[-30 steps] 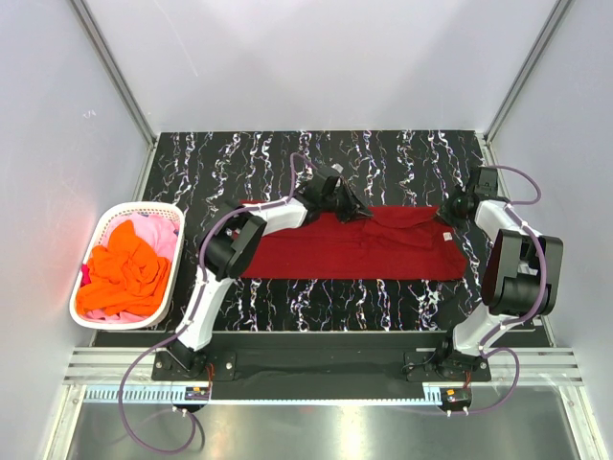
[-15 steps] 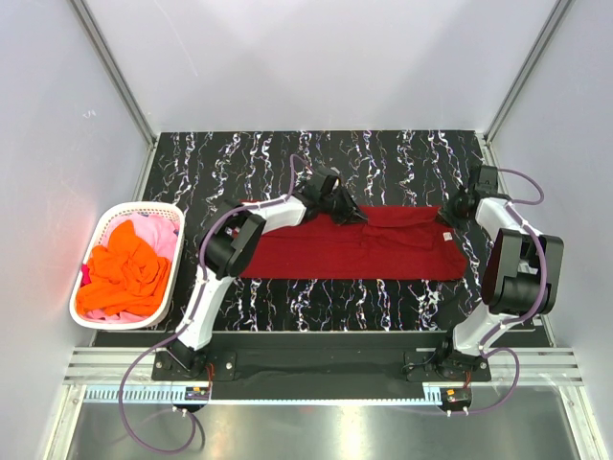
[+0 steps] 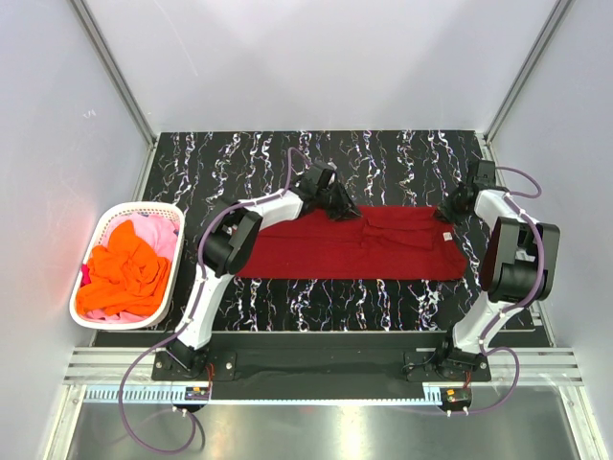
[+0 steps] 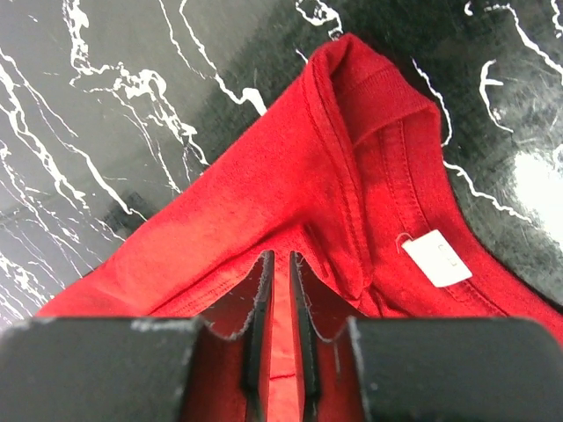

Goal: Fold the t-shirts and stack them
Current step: Fold the tshirt

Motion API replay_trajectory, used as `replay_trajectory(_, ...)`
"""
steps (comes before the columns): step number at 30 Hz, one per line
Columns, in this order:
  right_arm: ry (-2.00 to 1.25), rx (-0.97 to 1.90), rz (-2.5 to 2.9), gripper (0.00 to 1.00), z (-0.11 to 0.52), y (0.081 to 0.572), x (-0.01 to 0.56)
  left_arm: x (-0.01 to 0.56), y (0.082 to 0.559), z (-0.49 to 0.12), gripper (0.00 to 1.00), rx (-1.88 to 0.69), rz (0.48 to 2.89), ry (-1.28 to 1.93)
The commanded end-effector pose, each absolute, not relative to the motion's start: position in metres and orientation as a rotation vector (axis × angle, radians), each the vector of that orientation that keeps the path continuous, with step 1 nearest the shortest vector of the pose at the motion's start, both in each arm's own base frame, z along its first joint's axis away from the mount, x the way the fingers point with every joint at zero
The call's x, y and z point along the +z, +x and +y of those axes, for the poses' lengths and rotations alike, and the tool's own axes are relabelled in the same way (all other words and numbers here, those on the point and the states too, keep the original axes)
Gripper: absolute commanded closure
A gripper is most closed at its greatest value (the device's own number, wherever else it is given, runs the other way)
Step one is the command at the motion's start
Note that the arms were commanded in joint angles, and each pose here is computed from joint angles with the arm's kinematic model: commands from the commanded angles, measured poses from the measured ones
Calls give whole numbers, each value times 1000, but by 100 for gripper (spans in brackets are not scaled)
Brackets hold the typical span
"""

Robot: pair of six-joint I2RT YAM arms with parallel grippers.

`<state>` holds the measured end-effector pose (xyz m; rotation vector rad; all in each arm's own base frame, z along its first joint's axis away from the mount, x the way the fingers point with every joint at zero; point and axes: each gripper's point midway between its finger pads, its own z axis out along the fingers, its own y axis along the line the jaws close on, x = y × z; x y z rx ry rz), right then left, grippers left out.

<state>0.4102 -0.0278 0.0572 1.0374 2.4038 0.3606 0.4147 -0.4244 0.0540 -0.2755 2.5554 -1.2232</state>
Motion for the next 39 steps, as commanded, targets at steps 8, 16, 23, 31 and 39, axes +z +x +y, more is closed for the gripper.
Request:
replay_trajectory(8, 1070, 357, 2388, 76, -21, 381, 78, 83, 390, -415, 78, -1202, 2519, -63)
replay_trajectory(16, 1172, 372, 2398, 62, -12, 343, 65, 80, 376, -384, 74, -1102, 2534, -7)
replay_trajectory(23, 1197, 352, 2344, 60, -16, 342, 56, 72, 380, -333, 73, -994, 2578, -51)
replay_trajectory(31, 1237, 345, 2328, 59, -17, 343, 41, 48, 382, -265, 73, -864, 2637, -196)
replay_trajectory(39, 1281, 351, 2326, 59, -15, 338, 27, 22, 373, -238, 73, -773, 2691, -266)
